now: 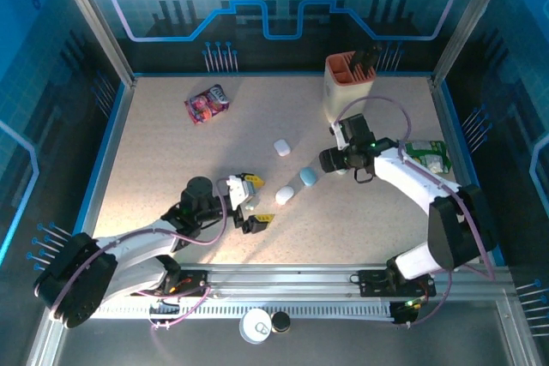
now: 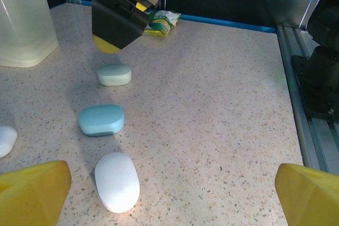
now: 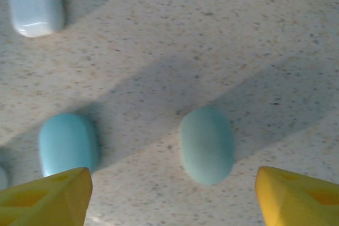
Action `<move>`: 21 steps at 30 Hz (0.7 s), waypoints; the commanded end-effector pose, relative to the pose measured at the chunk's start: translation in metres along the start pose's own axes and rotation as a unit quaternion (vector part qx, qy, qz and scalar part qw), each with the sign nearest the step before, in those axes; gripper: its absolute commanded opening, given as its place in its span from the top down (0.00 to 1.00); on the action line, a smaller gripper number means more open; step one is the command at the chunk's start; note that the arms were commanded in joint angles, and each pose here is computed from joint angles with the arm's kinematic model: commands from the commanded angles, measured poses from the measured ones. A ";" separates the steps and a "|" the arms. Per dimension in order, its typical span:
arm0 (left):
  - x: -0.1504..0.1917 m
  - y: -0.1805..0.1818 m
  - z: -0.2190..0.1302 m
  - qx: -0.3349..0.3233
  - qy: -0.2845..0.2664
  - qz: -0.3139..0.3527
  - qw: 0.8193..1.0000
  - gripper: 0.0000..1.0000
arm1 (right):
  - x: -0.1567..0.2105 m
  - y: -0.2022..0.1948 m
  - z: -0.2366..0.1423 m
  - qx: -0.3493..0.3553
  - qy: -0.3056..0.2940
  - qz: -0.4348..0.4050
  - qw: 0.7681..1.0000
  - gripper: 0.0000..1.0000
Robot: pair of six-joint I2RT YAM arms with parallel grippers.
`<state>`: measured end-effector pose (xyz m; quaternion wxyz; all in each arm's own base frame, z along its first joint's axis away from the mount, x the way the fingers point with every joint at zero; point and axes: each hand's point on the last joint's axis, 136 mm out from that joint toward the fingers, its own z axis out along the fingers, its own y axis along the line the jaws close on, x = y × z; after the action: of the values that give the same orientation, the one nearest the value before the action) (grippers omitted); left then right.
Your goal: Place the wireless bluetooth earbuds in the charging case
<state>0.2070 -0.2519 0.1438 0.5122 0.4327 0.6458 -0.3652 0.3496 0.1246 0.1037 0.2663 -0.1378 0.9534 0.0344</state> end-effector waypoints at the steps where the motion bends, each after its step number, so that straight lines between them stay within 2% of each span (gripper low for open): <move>1: -0.017 -0.006 0.006 0.024 -0.025 0.014 0.999 0.01 | 0.016 -0.013 0.010 0.006 0.070 -0.047 0.996 0.21; 8: -0.014 -0.007 0.010 0.028 -0.024 0.014 0.999 0.01 | 0.024 -0.019 0.036 0.014 0.142 -0.073 0.987 0.23; 21: -0.012 -0.004 0.013 0.028 -0.021 0.019 0.999 0.01 | 0.038 -0.021 0.059 0.011 0.195 -0.078 0.978 0.35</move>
<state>0.2088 -0.2604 0.1376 0.5043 0.4384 0.6432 -0.3739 0.3546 0.1107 0.0349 0.0954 -0.2138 0.9720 -0.0182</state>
